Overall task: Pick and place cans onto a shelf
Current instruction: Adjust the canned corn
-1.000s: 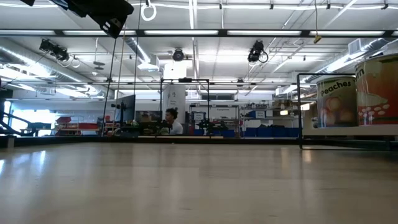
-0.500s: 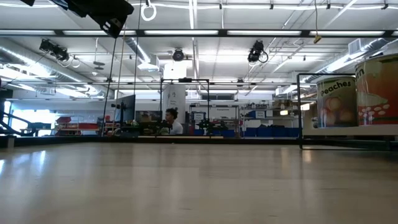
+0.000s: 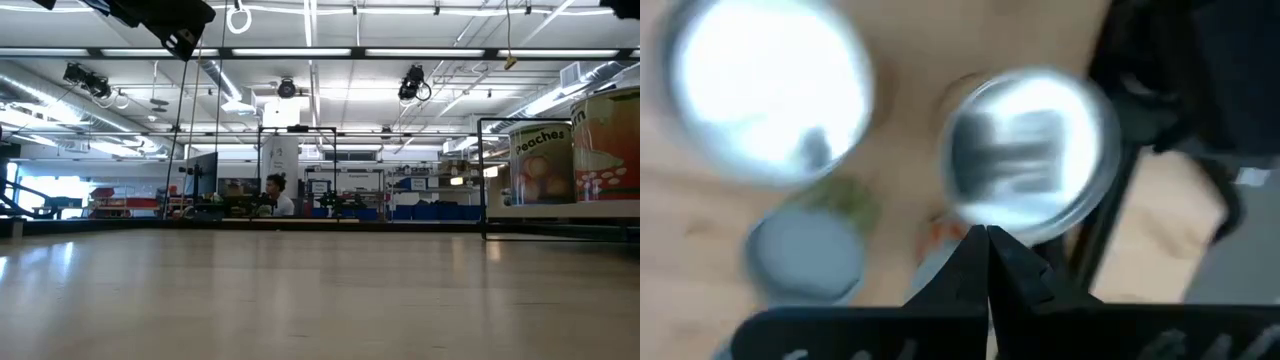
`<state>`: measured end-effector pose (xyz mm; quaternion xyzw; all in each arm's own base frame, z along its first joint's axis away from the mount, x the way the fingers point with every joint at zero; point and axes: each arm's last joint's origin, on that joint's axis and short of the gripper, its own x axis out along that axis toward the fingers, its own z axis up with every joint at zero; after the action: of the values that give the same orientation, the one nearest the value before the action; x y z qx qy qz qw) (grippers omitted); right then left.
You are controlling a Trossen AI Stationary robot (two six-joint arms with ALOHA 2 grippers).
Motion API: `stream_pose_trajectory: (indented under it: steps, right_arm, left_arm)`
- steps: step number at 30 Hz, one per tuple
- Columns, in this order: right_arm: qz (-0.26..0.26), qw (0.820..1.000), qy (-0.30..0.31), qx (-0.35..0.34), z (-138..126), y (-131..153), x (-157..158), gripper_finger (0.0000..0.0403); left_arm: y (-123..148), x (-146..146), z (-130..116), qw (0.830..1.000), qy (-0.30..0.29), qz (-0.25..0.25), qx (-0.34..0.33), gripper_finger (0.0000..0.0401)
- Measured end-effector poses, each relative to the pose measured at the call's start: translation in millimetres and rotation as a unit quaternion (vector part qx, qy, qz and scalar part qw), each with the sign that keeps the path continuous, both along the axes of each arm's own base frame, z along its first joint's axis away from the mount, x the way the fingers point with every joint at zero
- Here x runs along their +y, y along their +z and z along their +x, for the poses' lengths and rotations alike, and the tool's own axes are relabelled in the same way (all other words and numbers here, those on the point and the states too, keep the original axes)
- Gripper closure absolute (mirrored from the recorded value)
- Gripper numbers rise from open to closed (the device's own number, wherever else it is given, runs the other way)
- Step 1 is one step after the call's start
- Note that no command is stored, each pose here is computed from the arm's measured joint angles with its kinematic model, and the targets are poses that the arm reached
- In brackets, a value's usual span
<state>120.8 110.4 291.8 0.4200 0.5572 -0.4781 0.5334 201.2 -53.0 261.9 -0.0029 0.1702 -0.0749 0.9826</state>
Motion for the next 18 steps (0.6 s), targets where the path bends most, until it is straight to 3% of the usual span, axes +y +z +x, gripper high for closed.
stream_pose_trajectory:
  steps: [18]
  right_arm:
    - [0.037,0.999,0.004,0.028,-7,-27,-29,0.0401]
  left_arm:
    - [0,0,0,1.000,0.002,-0.006,0.002,0.0390]
